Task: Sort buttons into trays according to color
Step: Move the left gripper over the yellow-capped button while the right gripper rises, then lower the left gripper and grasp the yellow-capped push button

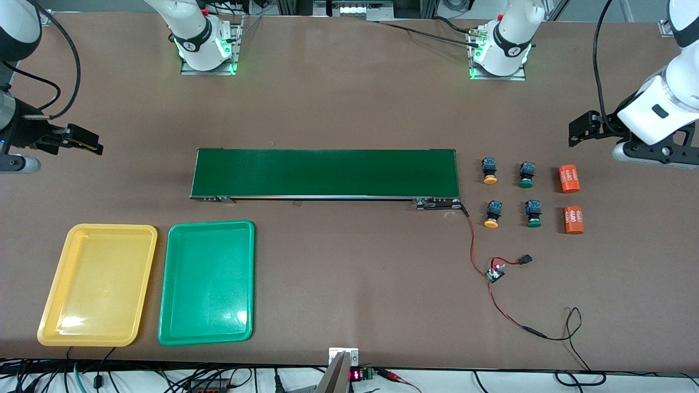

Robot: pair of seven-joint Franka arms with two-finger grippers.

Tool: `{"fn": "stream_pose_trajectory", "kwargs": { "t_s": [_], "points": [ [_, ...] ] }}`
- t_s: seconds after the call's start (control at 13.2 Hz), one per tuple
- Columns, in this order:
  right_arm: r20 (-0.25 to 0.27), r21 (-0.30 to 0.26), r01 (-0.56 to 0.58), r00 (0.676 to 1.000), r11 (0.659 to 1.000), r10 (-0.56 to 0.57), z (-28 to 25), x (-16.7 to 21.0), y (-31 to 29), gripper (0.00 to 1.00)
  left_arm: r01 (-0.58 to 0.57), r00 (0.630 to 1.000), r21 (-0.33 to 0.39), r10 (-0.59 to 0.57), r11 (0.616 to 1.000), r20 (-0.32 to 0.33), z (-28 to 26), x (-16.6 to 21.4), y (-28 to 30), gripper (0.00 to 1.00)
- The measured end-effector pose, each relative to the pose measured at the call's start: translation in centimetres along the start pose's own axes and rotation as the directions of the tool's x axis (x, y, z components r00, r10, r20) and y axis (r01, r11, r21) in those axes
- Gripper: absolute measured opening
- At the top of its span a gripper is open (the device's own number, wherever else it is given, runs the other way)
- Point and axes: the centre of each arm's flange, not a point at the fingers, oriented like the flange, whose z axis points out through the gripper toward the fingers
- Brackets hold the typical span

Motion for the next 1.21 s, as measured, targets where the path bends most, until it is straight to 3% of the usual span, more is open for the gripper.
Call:
{"fn": "stream_pose_trajectory", "kwargs": {
  "t_s": [0.3, 0.53, 0.68, 0.91, 1.06, 1.21],
  "points": [
    [0.029, 0.000, 0.008, 1.000, 1.000, -0.008, 1.6, 0.8, -0.5, 1.00, -0.010, 0.999, -0.016, 0.011, 1.000, 0.050, 1.9, 0.7, 0.5, 1.00],
    [0.053, 0.001, 0.013, 0.998, 1.000, -0.013, 1.8, 0.5, -0.7, 1.00, -0.013, 0.982, -0.025, 0.018, 1.000, 0.186, 8.2, 2.8, 0.7, 1.00],
    [0.074, 0.003, 0.015, 0.997, 1.000, -0.015, 2.0, 0.3, -0.9, 1.00, -0.011, 0.970, -0.029, 0.018, 1.000, 0.244, 12.9, 4.6, 0.6, 1.00],
    [0.118, 0.006, 0.023, 0.993, 1.000, -0.023, 2.7, -0.2, -1.4, 1.00, -0.017, 0.982, -0.028, 0.021, 0.999, 0.185, 20.0, 6.9, 0.9, 1.00],
    [0.136, 0.007, 0.024, 0.990, 1.000, -0.025, 3.8, -0.7, -1.5, 1.00, -0.027, 0.995, -0.024, 0.029, 0.999, 0.100, 25.0, 7.4, 1.5, 1.00],
    [0.106, 0.007, 0.024, 0.994, 1.000, -0.024, 5.1, -1.8, -1.4, 1.00, -0.053, 0.997, -0.019, 0.053, 0.998, 0.046, 28.8, 6.9, 3.2, 1.00]
  ]
}}
